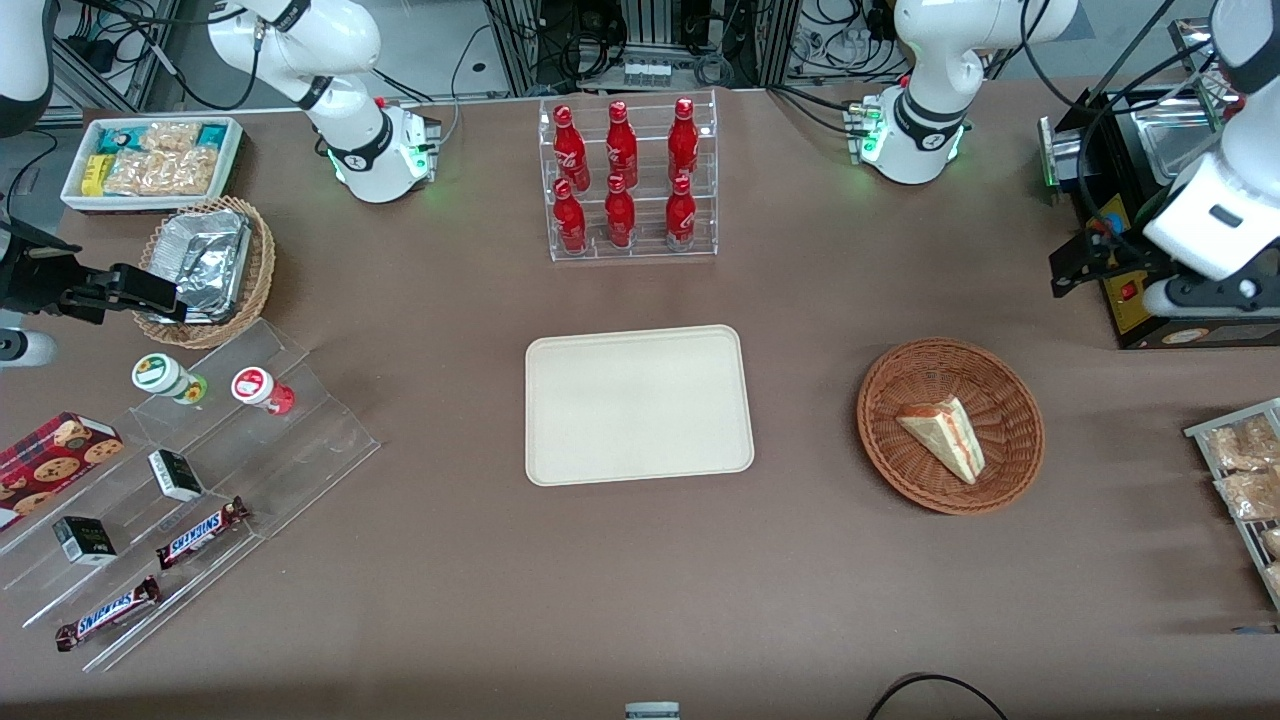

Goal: Place sandwich from basket to tray
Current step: 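Lower the left gripper onto the wrapped sandwich in the wicker basket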

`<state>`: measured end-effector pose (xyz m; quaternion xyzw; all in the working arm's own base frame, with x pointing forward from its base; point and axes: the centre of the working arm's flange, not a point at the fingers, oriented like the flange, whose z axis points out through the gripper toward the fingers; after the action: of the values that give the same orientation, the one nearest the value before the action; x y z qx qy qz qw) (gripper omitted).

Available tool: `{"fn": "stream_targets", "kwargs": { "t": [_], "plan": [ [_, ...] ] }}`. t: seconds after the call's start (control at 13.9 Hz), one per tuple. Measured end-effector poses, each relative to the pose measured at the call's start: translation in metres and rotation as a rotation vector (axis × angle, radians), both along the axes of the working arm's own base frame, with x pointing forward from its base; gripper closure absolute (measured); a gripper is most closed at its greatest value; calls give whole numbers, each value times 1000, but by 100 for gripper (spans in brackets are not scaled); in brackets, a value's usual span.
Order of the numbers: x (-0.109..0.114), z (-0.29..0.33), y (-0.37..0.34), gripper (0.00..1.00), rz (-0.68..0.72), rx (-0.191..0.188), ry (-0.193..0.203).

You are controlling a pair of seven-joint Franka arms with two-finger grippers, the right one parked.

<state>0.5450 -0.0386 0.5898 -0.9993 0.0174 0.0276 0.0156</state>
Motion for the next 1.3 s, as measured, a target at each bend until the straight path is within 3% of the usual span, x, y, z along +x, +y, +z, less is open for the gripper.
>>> {"fn": "stream_targets", "kwargs": {
  "t": [0.14,0.29,0.58,0.86,1.3],
  "plan": [
    [16,-34,0,0,10,-1,2],
    [28,-82,1,0,76,-2,-23],
    [26,-177,6,0,330,-11,-92],
    [29,-226,5,0,534,-22,-115],
    [34,-266,-5,0,581,-33,-125]
  ]
}}
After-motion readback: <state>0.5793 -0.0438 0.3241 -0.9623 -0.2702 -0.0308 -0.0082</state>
